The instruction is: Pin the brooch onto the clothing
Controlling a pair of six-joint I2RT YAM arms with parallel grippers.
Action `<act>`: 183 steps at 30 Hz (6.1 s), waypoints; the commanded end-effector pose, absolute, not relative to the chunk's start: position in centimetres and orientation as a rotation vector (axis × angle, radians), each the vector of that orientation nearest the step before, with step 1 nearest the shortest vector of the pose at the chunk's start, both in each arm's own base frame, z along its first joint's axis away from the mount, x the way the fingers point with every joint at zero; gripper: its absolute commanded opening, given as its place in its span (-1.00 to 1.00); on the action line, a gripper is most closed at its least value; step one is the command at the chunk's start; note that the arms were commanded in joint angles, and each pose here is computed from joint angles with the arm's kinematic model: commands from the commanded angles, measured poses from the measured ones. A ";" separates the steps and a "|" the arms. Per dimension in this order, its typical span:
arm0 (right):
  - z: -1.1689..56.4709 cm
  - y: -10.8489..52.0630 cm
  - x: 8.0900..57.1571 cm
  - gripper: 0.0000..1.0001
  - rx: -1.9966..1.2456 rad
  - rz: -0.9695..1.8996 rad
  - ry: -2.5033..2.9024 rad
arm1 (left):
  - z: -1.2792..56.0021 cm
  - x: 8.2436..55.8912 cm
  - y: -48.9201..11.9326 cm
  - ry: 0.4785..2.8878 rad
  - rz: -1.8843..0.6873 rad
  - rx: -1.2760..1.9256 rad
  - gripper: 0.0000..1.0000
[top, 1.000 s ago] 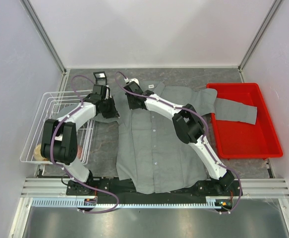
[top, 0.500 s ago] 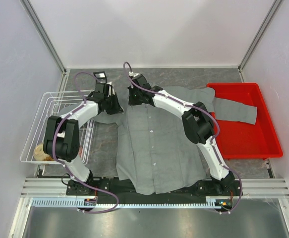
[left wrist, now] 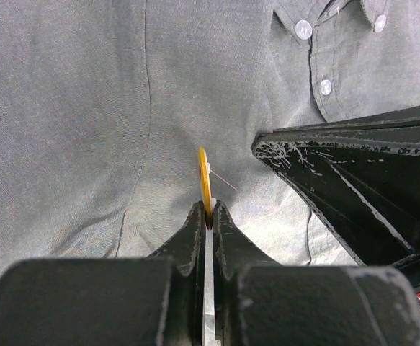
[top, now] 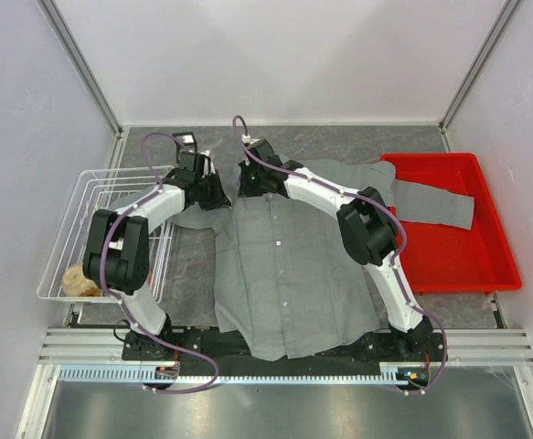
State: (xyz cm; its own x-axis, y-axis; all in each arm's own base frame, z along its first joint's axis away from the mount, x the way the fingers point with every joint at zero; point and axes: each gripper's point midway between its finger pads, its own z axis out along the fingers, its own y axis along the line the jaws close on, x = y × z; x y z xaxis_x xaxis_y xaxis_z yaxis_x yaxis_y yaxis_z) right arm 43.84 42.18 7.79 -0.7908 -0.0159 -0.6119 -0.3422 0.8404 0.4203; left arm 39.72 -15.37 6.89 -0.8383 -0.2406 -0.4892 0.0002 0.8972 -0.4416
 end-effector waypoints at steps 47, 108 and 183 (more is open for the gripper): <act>11.1 43.4 43.8 -1.00 -0.205 0.836 2.349 | 9.1 42.2 -18.7 2.442 -0.635 -0.063 -0.97; 9.8 43.0 43.3 -1.00 -0.145 0.845 2.392 | 9.5 41.2 -20.9 2.460 -0.617 -0.025 -0.97; 11.4 39.2 46.0 0.50 -0.172 0.918 2.328 | 11.8 38.7 -20.4 2.303 -0.929 -0.024 -0.97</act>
